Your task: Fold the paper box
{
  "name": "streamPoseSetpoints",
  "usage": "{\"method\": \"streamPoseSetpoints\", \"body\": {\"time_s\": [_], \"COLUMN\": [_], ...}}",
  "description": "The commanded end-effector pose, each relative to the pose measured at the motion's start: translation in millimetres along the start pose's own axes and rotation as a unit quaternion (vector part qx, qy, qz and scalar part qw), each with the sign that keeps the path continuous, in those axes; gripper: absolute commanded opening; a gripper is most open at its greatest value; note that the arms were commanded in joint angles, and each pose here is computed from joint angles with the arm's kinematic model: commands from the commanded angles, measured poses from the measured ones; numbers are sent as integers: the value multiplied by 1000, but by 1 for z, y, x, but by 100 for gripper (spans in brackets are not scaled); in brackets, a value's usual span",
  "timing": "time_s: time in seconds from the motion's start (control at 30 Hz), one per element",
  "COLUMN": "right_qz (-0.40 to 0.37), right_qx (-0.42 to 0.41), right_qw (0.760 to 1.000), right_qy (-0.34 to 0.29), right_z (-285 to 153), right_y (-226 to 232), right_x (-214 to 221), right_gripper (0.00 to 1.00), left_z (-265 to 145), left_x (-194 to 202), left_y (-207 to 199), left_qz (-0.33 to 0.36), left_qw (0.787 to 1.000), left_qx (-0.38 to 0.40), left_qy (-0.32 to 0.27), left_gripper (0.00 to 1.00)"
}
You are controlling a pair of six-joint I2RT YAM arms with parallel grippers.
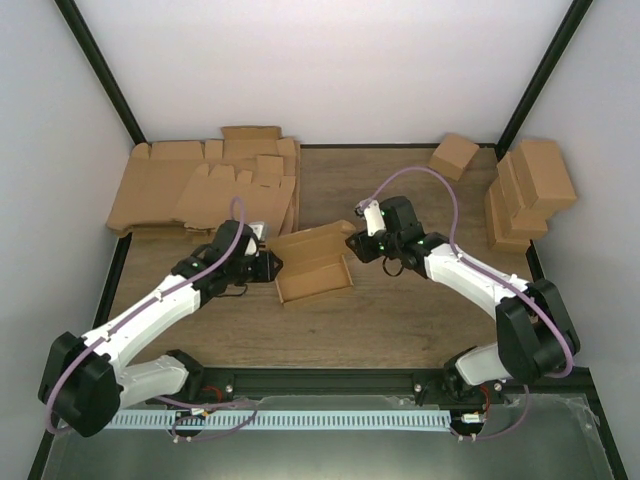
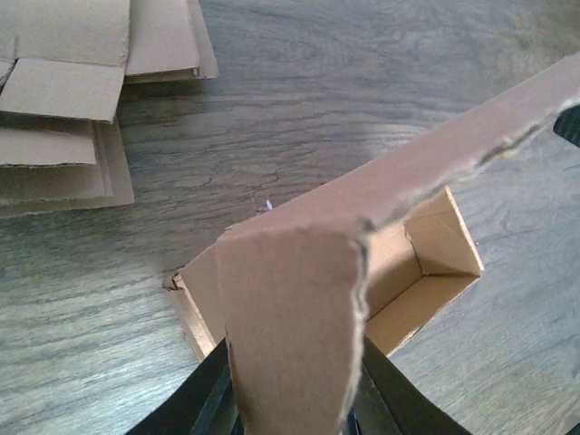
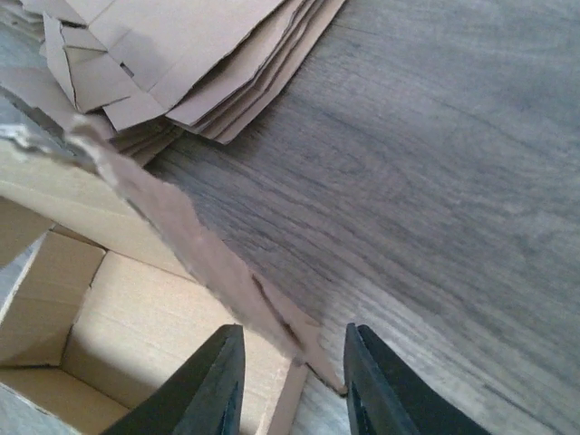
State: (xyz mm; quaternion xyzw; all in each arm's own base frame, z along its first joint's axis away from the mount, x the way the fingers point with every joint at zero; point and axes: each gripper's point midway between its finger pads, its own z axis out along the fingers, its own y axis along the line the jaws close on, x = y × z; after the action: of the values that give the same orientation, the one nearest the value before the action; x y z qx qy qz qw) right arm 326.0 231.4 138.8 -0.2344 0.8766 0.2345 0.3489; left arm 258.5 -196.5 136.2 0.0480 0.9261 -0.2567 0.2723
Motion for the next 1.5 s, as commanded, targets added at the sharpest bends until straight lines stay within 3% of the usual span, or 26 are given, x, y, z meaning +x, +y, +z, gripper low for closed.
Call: {"method": "streamPoseSetpoints", "body": {"time_s": [0.0,0.17,0.4,0.6,1.13,1.2,1.47], "right_qz": [15,48,72,96,90,86,65], "right_qx": [-23,-34,-38,-7,29,30,35], "right_qw": [1000,998,997,995,995,996,997], "right_qy": [-8,5,17,11,19,16,3], "right_z": [-10,-11,-9,-8,-9,-10,-13], "right_y": [10,15,30,39,34,34,31], "right_x": [-12,0,10,23,57,56,56], "right_gripper": [28,15,7,2,2,2,2], "left_z": [-4,-5,1,6,4,-1,-37], "left_x": [-11,-10,1,13,29,26,8], "left_y": [-14,-13,-8,-12,-10,-13,-16], "left_qz": [-7,-16,-24,-31,-22,-18,19], "left_qw": [999,999,999,999,999,999,1000], "left_qx": [27,25,24,34,29,34,10], "left_qy": [-16,-17,-5,2,17,12,-12], "left_gripper": [26,20,9,7,7,12,66]}}
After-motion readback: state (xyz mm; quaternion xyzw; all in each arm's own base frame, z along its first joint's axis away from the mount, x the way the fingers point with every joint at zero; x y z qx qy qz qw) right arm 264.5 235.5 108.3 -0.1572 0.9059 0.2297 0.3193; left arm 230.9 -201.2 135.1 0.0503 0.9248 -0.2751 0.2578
